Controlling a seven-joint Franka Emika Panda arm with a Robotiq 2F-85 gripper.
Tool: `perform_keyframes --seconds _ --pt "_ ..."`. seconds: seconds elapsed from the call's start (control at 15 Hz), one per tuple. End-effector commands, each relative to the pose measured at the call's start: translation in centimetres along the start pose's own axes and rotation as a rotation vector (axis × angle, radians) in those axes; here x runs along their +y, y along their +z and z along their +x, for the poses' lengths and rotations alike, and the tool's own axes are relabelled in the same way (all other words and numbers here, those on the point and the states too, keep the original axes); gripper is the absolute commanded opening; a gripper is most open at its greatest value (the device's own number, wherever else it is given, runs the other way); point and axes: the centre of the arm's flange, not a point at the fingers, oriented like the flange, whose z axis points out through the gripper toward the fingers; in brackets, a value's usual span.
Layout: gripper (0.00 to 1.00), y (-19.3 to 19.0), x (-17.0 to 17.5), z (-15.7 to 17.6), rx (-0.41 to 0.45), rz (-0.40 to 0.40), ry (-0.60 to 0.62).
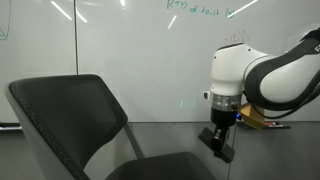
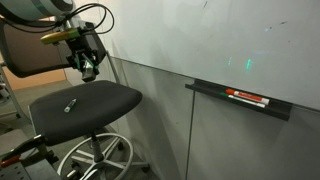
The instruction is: Use the eraser from the seat to wipe the whiteboard.
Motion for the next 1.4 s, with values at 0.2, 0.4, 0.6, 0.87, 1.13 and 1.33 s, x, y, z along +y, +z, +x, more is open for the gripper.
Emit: perform_keyframes --seconds 0.2,0.4,0.6,0.87,1.13,1.33 --pt "0.33 4.4 -4.9 1.4 -0.075 0.031 -0.110" --pt "0.33 5.4 -6.8 2.1 -0.089 0.047 -0.145" --pt "0.33 5.8 -8.8 3.4 -0.087 0.059 -0.176" --pt "0.33 5.8 -11.1 5.1 -0.064 0.070 -0.216" --pt "0.33 5.3 -12.7 6.5 -0.036 0.080 -0.245" --pt "0.33 5.2 -13.4 6.9 -0.025 0.076 -0.269"
